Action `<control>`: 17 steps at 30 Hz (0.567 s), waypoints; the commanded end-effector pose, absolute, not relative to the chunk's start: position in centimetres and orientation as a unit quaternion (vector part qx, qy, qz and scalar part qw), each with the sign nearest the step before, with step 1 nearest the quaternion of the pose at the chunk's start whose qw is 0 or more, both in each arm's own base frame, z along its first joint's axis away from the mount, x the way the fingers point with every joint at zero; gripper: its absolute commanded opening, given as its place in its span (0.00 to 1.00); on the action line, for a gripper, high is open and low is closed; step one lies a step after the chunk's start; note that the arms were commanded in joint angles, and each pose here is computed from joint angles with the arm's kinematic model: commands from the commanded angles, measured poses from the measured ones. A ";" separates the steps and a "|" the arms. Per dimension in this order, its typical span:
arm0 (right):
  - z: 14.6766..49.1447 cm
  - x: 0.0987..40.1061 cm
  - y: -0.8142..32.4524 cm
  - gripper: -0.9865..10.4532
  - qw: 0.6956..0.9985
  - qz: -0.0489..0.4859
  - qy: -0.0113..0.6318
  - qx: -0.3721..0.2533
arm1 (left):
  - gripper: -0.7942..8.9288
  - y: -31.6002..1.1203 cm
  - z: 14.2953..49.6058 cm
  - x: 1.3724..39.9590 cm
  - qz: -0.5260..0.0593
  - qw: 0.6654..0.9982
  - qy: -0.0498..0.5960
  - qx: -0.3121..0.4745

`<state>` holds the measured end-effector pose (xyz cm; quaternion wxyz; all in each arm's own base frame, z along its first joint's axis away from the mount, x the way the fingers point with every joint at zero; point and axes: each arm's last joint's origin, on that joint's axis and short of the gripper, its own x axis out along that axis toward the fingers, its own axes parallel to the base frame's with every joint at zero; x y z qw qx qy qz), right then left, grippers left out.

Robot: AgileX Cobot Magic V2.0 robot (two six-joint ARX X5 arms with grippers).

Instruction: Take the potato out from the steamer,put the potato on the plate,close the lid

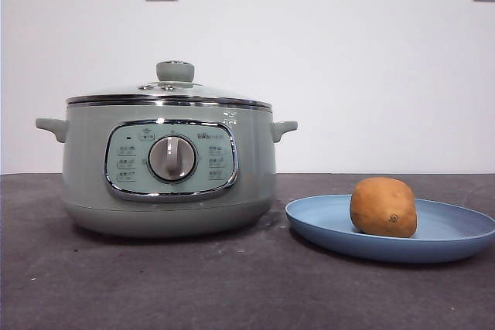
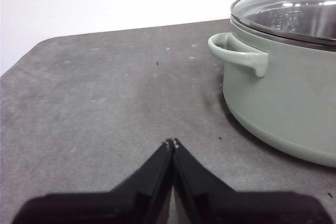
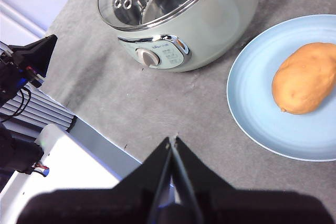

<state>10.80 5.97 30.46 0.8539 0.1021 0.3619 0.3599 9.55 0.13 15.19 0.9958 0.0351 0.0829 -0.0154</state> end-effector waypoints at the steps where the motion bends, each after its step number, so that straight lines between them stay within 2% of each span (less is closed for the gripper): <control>1: 30.3 10.8 6.0 0.09 0.854 0.360 0.361 0.099 | 0.08 0.2 14.7 9.6 -0.013 0.995 0.089 0.033; 3: 30.6 10.6 5.7 0.09 0.868 0.360 0.334 0.073 | 0.08 0.2 14.7 9.6 -0.013 0.995 0.089 0.033; 6: 31.4 10.1 4.6 0.09 0.911 0.309 0.270 0.041 | 0.08 0.2 14.7 9.6 -0.013 0.995 0.089 0.033; 11: 32.3 8.9 2.6 0.09 0.957 0.250 0.145 0.030 | 0.08 0.2 14.7 9.6 -0.013 0.995 0.089 0.033; 17: 28.7 8.6 1.3 0.09 0.982 0.186 0.025 0.019 | 0.08 0.2 14.7 9.6 -0.013 0.995 0.089 0.033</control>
